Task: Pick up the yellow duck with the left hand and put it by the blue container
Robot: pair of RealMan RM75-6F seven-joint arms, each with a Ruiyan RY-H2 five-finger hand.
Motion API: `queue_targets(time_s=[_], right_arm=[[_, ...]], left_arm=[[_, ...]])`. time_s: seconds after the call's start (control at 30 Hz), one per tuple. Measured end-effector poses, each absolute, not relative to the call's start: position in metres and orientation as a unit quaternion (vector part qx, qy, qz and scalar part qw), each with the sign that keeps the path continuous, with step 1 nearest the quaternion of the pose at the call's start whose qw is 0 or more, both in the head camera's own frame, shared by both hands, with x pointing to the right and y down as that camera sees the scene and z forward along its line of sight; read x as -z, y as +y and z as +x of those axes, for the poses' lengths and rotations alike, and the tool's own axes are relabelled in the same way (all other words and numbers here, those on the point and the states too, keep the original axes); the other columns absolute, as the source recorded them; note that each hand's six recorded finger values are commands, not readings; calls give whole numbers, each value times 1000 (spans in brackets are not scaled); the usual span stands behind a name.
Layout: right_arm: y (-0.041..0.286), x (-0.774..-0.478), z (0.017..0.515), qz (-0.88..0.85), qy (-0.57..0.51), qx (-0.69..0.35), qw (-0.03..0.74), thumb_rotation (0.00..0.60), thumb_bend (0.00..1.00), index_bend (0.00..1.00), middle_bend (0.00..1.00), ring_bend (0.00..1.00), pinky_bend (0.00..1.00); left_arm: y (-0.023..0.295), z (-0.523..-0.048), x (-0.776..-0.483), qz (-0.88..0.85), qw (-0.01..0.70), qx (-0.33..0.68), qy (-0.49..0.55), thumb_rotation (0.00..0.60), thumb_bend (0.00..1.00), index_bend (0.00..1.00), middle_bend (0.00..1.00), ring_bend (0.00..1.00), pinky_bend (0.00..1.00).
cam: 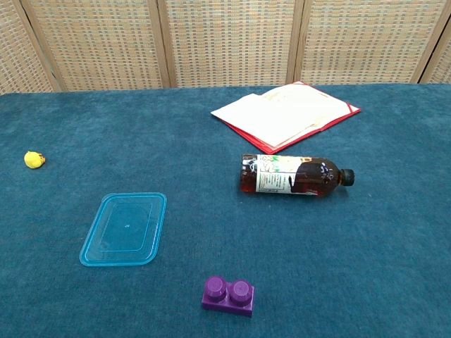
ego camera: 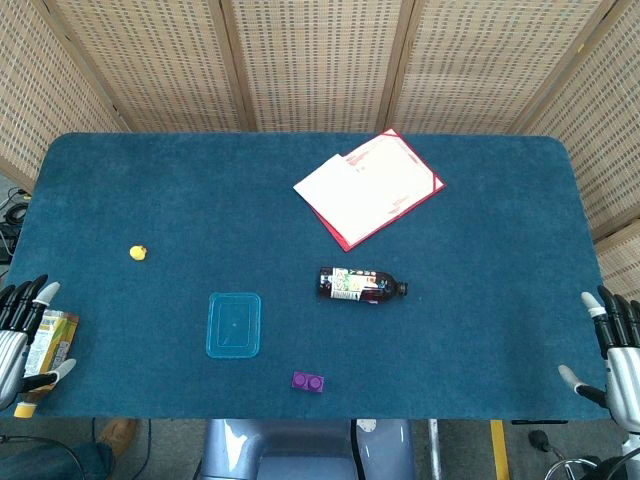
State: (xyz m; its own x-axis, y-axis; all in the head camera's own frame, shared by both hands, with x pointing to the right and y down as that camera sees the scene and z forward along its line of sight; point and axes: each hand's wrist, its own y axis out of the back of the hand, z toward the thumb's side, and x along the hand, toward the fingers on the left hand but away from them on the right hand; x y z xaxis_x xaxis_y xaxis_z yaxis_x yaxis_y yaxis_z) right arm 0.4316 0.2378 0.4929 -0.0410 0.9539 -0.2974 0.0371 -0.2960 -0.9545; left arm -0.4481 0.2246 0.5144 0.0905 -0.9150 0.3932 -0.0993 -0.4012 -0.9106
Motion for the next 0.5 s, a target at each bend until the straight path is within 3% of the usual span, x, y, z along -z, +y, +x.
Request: queue_targets(time_s=[0.5], right_arm=[[235,-496,435,-564,-439,-578,393,600,0,77,0,0,0]], left_arm=[[214,-449,-531,-642,365,555,382,600,137,0,0,0,0]])
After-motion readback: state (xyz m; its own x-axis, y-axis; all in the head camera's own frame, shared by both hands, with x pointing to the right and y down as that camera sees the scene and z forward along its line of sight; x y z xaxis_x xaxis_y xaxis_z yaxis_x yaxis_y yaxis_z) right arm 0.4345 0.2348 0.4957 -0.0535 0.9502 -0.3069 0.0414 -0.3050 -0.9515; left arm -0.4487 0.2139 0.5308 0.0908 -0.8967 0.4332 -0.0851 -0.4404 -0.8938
